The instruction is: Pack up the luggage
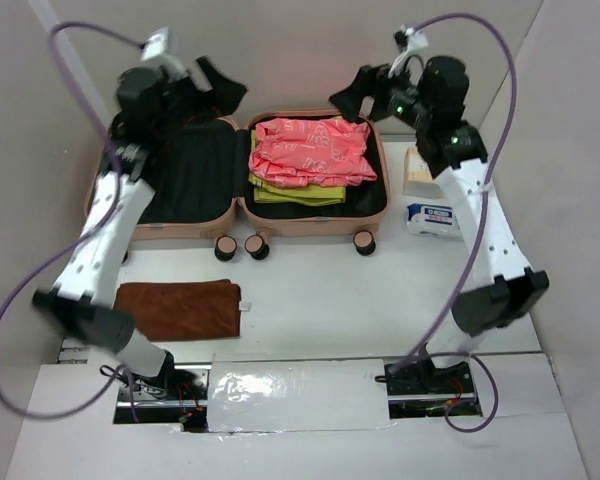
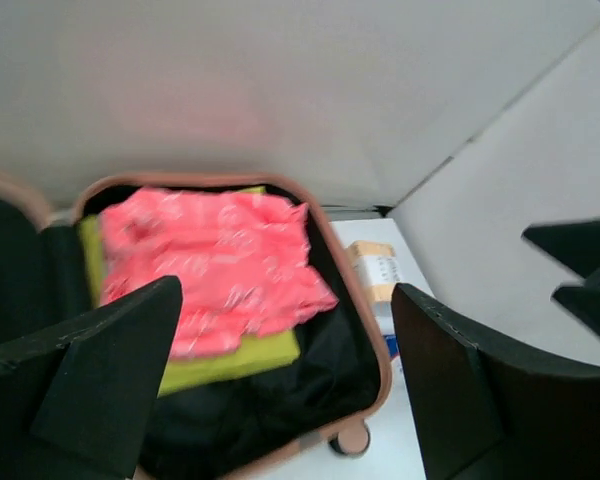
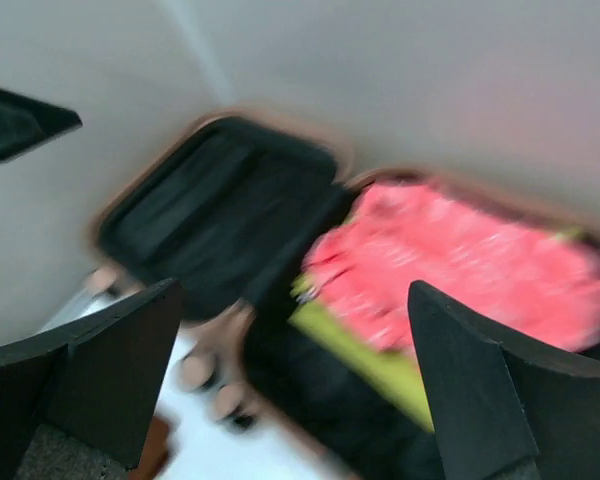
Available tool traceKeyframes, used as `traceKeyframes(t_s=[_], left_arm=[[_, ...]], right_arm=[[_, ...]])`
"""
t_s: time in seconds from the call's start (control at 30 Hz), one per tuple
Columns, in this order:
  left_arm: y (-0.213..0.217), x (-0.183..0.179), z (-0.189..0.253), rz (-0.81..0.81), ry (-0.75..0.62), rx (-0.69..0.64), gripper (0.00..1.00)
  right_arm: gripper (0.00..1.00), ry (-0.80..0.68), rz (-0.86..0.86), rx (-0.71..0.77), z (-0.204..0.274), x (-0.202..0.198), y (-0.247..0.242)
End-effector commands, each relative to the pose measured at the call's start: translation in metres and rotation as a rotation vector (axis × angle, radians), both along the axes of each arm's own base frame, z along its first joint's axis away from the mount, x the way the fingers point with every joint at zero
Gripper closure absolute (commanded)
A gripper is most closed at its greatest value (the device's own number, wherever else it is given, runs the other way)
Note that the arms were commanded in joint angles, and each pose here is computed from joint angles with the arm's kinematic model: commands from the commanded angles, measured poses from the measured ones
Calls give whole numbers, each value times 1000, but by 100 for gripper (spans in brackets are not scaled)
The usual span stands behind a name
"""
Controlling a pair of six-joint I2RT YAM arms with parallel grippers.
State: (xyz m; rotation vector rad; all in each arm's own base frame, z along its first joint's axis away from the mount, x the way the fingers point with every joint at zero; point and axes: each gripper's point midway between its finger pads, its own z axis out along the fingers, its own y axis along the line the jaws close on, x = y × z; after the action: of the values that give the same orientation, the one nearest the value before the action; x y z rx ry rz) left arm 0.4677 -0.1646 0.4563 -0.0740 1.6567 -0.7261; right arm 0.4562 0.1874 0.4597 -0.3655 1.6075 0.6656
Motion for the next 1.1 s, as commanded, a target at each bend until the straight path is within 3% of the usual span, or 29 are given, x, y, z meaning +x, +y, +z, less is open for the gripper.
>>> traceKeyframes(t_s=[0.0, 0.03, 0.07, 0.1, 0.17, 0.37, 0.53, 0.8, 1.07], left_arm=[[70, -36, -106, 234, 334, 39, 1], [95, -63, -92, 306, 323, -13, 1], [109, -85, -131, 349, 429, 1, 1], [124, -101, -137, 404, 442, 8, 1], [153, -142, -132, 514, 427, -18, 1], [199, -214, -180, 686, 584, 16, 1], [191, -221, -197, 637, 654, -6, 1], [208, -247, -193, 725, 692, 71, 1], [196, -259, -201, 684, 670, 48, 1]], right_arm=[[0, 332, 165, 50, -99, -40, 61], [0, 438, 183, 42, -141, -59, 71], [0, 442, 244, 54, -138, -90, 91], [0, 540, 234, 80, -170, -106, 99], [0, 587, 272, 99, -179, -142, 118], [1, 796, 268, 82, -255, -201, 150], [1, 840, 200, 45, -289, -213, 175], [0, 939, 160, -35, -366, -242, 224], [8, 941, 171, -123, -397, -266, 264]])
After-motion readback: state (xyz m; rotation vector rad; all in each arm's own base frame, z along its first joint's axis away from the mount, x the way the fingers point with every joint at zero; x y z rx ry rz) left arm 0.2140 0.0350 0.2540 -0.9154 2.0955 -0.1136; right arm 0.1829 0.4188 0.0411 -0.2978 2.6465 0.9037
